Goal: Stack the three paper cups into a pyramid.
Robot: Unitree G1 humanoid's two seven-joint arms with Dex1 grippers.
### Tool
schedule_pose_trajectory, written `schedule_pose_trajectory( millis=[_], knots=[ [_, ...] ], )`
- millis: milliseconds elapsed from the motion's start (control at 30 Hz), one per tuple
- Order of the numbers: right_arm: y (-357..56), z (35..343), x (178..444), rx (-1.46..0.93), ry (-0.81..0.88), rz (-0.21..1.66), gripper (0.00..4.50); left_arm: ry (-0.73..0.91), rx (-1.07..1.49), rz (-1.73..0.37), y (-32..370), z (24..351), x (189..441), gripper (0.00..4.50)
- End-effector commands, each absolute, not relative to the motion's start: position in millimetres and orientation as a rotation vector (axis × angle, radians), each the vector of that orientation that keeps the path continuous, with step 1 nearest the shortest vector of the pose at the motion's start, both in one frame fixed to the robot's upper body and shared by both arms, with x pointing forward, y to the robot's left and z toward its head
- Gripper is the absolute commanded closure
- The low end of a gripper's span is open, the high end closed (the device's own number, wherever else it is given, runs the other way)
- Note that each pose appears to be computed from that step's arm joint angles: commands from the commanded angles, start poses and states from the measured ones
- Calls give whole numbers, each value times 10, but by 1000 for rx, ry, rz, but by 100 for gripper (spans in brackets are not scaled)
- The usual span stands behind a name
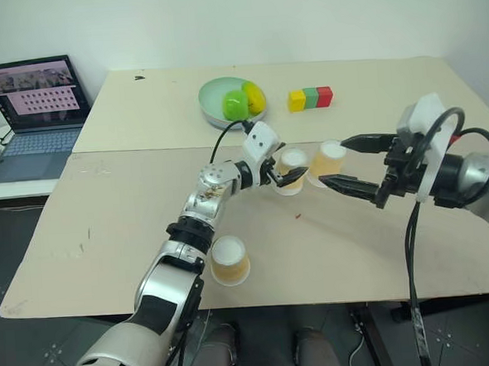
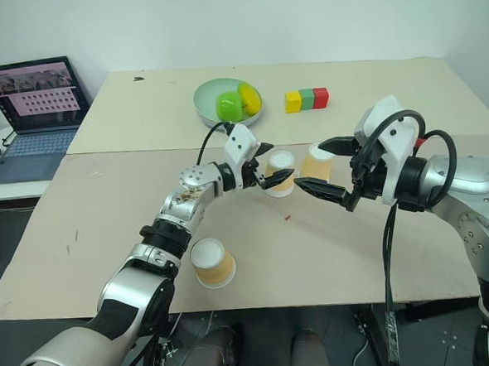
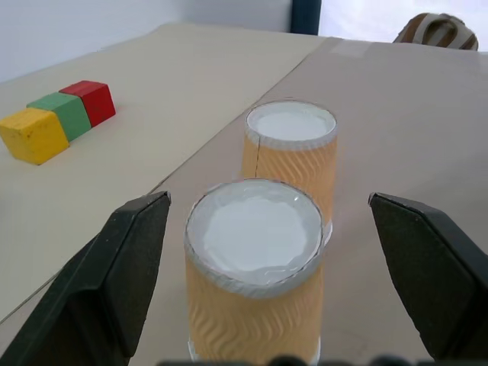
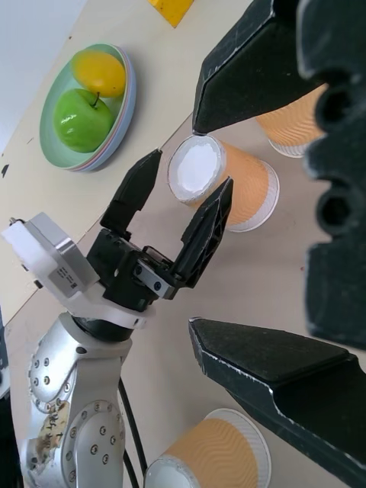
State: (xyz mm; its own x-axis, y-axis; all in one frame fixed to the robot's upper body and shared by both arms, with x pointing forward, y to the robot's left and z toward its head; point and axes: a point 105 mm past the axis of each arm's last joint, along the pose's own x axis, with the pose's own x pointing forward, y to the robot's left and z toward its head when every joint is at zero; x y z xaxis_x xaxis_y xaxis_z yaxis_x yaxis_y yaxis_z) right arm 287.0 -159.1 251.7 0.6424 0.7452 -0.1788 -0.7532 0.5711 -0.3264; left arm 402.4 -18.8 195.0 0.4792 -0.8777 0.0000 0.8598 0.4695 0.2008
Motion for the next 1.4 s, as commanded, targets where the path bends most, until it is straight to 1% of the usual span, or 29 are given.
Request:
schedule_pose_trajectory(
  millis=[33, 133, 233, 367, 400, 467, 533, 633, 733, 833, 967, 1200, 1300, 1400],
  knots=[
    [-1592, 2654, 2851, -421, -29, 877, 0, -227, 150, -1103, -177, 2433, 3914, 7],
    [-1590, 2652, 2858, -422, -29, 882, 0, -253, 128, -1127, -93, 2631, 3810, 7],
    [-1599, 2635, 2869, -424, -23, 885, 0, -244, 141, -1156, 100, 2697, 3667, 7],
    [-1606, 2611, 2897, -423, -18, 897, 0, -161, 219, -1220, 549, 2577, 3352, 7],
    [-1593, 2591, 2912, -417, -16, 909, 0, -130, 201, -1225, 689, 2550, 3281, 7],
    [-1553, 2542, 2964, -406, -13, 931, 0, -78, 205, -1195, 944, 2470, 3176, 7],
    [-1523, 2516, 3007, -396, -13, 952, 0, -50, 220, -1177, 1064, 2436, 3101, 7],
    [-1491, 2474, 3064, -389, -10, 980, 0, -19, 232, -1197, 1129, 2411, 2940, 7],
    [-1461, 2436, 3130, -387, -7, 1002, 0, 18, 222, -1254, 1132, 2371, 2705, 7],
    [-1437, 2417, 3190, -384, -9, 1019, 0, 53, 228, -1284, 1145, 2318, 2554, 7],
    [-1412, 2387, 3239, -382, -2, 1043, 0, 96, 288, -1260, 1193, 2187, 2491, 7],
    [-1476, 2367, 3241, -392, 18, 1045, 0, 122, 384, -1286, 1194, 1970, 2370, 7],
    [-1502, 2363, 3206, -391, 30, 1050, 0, 136, 422, -1303, 1189, 1847, 2324, 7],
    [-1548, 2374, 3135, -395, 44, 1059, 0, 127, 443, -1302, 1182, 1795, 2345, 7]
  ],
)
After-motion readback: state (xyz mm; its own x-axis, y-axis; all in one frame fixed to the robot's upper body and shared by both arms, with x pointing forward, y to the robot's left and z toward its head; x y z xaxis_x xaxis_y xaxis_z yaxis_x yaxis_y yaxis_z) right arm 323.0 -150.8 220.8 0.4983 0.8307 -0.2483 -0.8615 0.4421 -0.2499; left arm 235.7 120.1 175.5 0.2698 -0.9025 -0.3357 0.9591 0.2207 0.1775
